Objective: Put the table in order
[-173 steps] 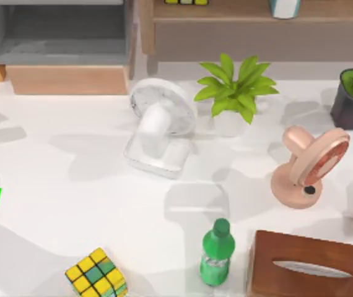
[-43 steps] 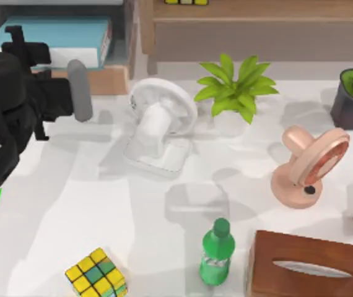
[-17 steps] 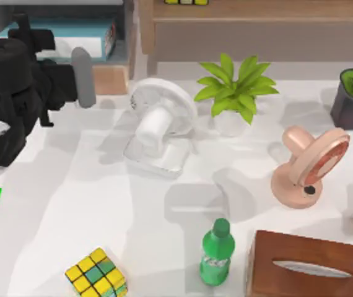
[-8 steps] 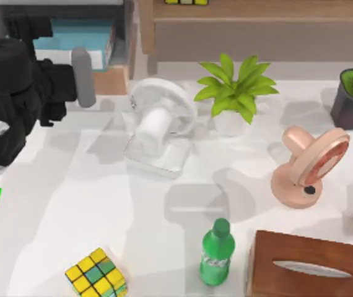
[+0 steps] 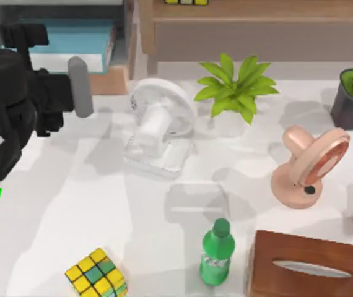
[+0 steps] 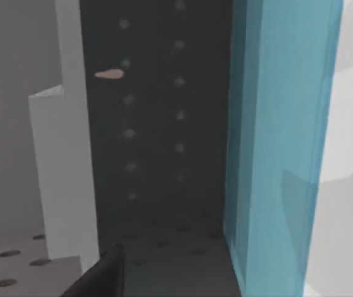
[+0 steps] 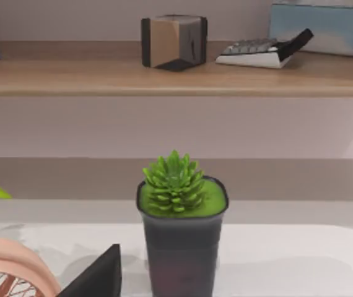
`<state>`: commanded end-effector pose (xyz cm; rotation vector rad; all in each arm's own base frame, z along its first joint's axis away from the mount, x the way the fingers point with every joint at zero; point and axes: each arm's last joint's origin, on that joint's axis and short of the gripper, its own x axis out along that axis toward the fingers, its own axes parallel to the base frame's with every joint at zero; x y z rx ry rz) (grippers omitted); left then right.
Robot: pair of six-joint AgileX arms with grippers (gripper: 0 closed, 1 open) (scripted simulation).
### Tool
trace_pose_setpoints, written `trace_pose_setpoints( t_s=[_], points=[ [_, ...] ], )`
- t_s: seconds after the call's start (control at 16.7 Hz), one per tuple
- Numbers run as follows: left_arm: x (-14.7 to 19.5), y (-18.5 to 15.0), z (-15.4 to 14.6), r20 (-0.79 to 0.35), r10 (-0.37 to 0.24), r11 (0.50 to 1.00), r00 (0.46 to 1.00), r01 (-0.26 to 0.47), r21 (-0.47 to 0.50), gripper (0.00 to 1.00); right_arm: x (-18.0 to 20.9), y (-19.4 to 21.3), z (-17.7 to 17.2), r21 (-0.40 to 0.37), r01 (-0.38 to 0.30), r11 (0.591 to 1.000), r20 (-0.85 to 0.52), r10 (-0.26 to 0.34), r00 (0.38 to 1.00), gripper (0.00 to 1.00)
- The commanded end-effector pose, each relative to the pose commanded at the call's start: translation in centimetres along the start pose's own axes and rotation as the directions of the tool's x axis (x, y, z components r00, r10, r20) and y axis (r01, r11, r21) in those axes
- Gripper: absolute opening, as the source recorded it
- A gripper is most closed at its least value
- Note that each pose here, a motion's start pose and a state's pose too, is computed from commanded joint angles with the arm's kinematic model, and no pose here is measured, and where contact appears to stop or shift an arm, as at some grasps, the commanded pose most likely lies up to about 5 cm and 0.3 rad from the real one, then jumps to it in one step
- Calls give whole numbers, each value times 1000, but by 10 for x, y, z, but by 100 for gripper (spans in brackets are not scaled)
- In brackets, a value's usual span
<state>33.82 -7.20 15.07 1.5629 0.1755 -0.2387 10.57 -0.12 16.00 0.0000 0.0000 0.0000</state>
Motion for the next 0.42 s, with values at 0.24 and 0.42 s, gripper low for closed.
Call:
trace_pose_setpoints(
  t_s=[0.24,0.42],
  points=[
    [-19,-6,1,3,-2,1000,1000,2,3,100,0,0,0,0,0,1000,0,0,1000,100],
    [-29,-8,1,2,3,1000,1000,-3,3,100,0,0,0,0,0,1000,0,0,1000,100]
  ],
)
